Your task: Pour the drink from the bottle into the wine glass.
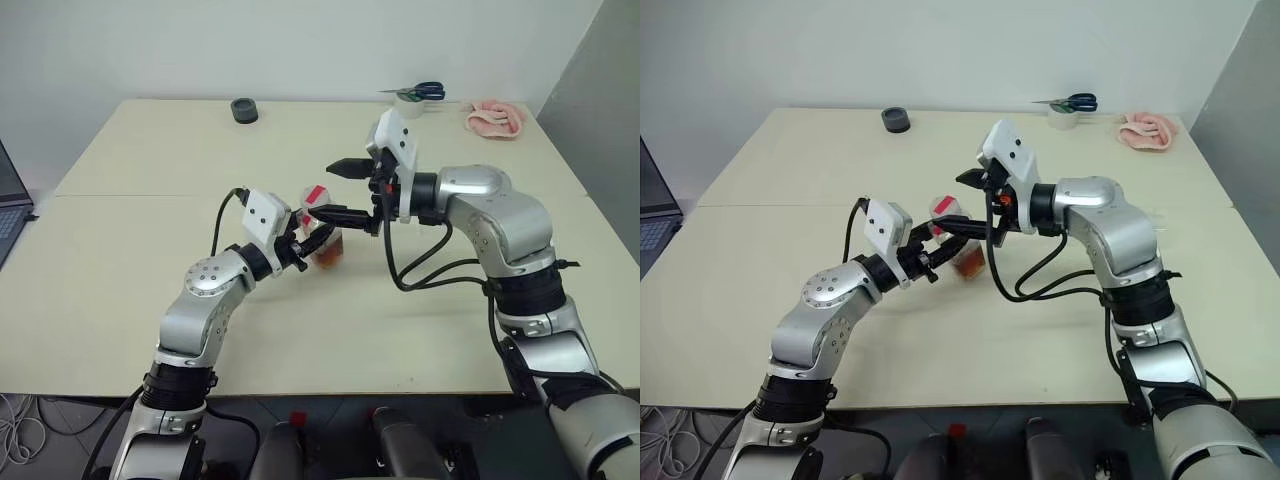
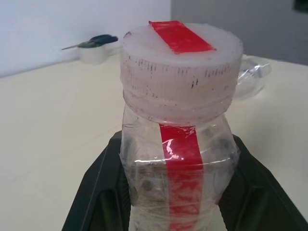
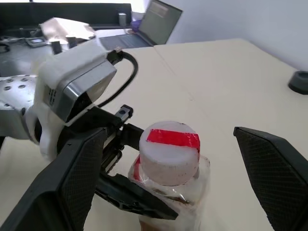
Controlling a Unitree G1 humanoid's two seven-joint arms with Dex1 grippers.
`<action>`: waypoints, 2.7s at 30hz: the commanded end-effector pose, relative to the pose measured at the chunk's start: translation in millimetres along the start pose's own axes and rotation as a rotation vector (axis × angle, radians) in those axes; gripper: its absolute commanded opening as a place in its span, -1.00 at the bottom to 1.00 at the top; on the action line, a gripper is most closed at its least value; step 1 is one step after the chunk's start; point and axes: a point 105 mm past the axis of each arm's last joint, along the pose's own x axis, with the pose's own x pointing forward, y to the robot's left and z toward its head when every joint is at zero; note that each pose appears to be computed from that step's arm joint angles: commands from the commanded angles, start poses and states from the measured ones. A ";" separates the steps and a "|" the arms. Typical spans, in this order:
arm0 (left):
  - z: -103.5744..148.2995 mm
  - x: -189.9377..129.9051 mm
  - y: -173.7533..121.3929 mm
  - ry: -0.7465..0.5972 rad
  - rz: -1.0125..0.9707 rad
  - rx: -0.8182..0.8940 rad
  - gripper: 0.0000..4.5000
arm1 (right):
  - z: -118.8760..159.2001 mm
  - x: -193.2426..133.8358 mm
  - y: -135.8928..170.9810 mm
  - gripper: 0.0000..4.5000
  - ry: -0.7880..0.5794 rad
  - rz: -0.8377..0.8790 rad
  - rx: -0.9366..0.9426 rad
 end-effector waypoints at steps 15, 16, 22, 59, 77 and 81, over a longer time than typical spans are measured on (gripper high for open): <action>29.9 4.3 2.5 -0.032 0.021 0.059 -0.15 | -0.5 15.0 1.2 0.92 -0.035 -0.184 0.126; 29.9 3.9 2.3 -0.032 0.020 0.059 -0.15 | 0.6 15.6 0.5 0.83 -0.043 -0.186 0.134; 29.2 2.9 0.6 -0.030 0.016 0.055 -0.15 | 2.7 18.2 1.0 -0.09 -0.060 -0.178 0.164; 35.3 -2.8 -4.1 -0.047 -0.015 0.056 -0.18 | -5.7 4.0 -25.5 0.58 -0.107 0.384 -0.014; 32.0 2.4 -19.7 -0.022 -0.164 0.047 -0.18 | 3.6 -34.9 9.3 1.00 -0.089 0.132 -0.038; 32.2 2.5 -25.0 -0.018 -0.219 0.053 -0.18 | 3.0 -39.8 6.0 1.00 -0.048 0.041 -0.036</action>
